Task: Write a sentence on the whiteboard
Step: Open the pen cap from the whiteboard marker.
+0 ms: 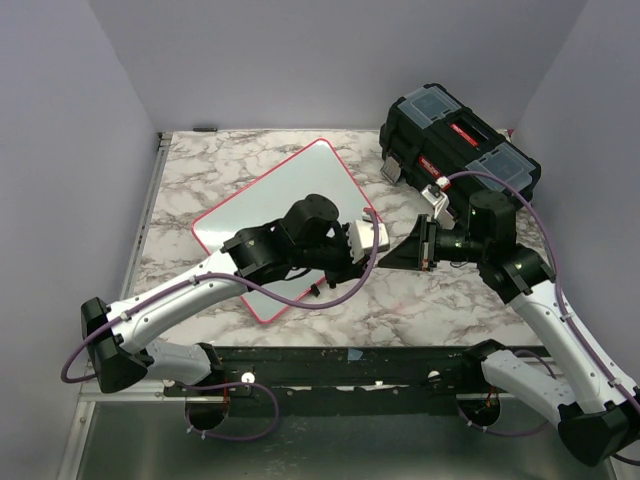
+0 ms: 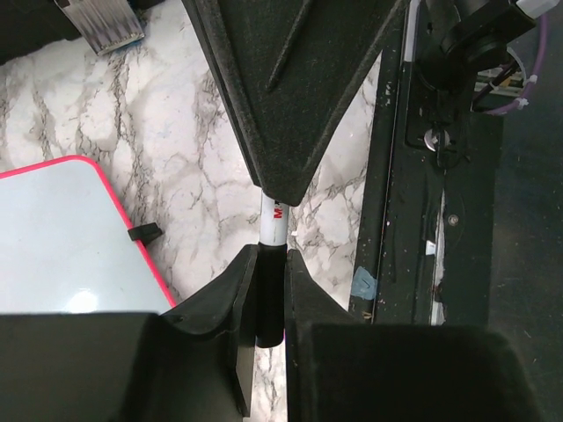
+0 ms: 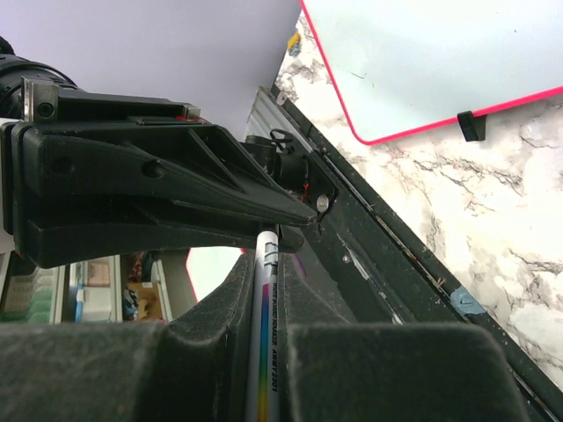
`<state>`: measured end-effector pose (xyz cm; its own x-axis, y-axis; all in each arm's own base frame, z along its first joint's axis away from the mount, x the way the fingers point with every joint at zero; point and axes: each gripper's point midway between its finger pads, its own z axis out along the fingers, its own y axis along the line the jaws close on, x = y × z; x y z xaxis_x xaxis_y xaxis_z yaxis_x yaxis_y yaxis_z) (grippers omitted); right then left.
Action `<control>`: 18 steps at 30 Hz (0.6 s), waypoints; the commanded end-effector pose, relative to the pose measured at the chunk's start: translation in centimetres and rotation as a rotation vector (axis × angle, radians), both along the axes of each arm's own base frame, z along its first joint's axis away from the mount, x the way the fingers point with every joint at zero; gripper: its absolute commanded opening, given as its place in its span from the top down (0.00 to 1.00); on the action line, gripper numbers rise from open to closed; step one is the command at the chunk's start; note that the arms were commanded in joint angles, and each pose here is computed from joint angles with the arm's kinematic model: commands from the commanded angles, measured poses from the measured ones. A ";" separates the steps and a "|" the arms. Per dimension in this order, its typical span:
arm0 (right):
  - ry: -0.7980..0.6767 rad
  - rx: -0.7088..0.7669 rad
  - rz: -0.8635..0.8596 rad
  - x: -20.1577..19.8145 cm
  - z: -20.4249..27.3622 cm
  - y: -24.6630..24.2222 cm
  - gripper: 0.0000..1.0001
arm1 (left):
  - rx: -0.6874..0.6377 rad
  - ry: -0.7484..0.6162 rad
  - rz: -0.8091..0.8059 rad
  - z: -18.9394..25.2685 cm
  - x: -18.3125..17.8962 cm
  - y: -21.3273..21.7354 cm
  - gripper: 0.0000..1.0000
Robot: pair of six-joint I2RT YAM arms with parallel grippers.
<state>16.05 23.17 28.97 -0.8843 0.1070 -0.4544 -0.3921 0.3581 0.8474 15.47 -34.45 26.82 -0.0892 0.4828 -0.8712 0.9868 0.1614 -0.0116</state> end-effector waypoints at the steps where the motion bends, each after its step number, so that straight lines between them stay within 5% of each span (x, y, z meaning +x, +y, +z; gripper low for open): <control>1: -0.047 -0.009 -0.012 -0.1 1.0 -0.3 0.99 | 0.018 -0.027 0.057 -0.9 0.9 0.9 1.00; 18: -0.098 -0.035 -0.017 -0.2 2.1 -0.7 0.99 | 0.051 0.039 0.072 -3.6 0.2 4.6 1.00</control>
